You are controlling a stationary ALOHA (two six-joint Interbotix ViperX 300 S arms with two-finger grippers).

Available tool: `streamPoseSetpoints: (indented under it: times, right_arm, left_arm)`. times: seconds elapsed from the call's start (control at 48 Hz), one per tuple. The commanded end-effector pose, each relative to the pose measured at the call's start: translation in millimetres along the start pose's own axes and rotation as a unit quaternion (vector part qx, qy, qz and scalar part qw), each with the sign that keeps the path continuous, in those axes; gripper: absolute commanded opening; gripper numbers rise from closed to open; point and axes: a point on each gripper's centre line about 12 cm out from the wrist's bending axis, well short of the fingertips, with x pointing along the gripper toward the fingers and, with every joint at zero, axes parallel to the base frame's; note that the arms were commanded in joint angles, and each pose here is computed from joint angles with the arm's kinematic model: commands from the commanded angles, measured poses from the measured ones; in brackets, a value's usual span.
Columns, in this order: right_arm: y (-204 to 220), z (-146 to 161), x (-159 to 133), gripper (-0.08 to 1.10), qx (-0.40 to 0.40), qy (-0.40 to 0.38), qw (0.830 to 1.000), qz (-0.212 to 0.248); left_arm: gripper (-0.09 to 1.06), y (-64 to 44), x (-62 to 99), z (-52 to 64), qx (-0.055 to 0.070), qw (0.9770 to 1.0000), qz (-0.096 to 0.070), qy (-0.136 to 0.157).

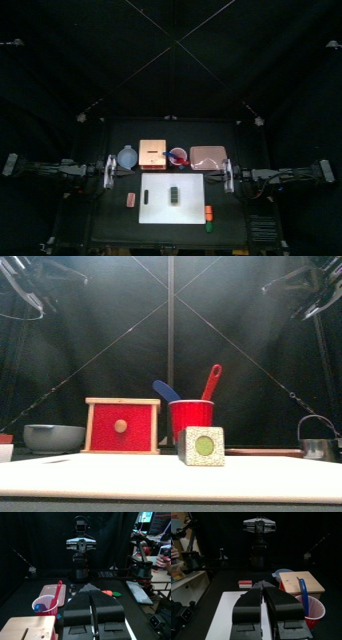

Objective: Cut the sushi into 4 pieces with the knife
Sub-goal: Pick up the knife at its handle with right hand

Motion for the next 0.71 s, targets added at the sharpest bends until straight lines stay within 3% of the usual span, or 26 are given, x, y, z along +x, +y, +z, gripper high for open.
streamPoseSetpoints:
  times: [0.021,0.188,0.375,0.562,0.708]
  right_arm:
    - [-6,8,11,0.01,0.016,0.002,1.000,-0.015]
    - [-16,7,44,0.17,0.025,0.070,0.997,-0.036]
    - [-35,10,95,0.44,0.030,0.183,0.981,-0.064]
    - [-49,6,128,0.76,0.002,0.300,0.951,-0.072]
    - [-56,0,143,0.92,-0.043,0.374,0.923,-0.077]
  left_arm:
    - [-0.06,-0.6,11.1,-13.4,-0.001,0.9996,-0.001,0.028]
    - [0.00,-1.2,23.6,-19.3,-0.001,0.9993,-0.002,0.038]
    - [0.00,-1.4,31.4,-29.1,0.002,0.9987,-0.003,0.051]
    - [0.00,-1.4,31.1,-31.3,0.003,0.9986,-0.003,0.053]
    - [0.00,-1.0,30.9,-31.8,0.003,0.9986,-0.002,0.054]
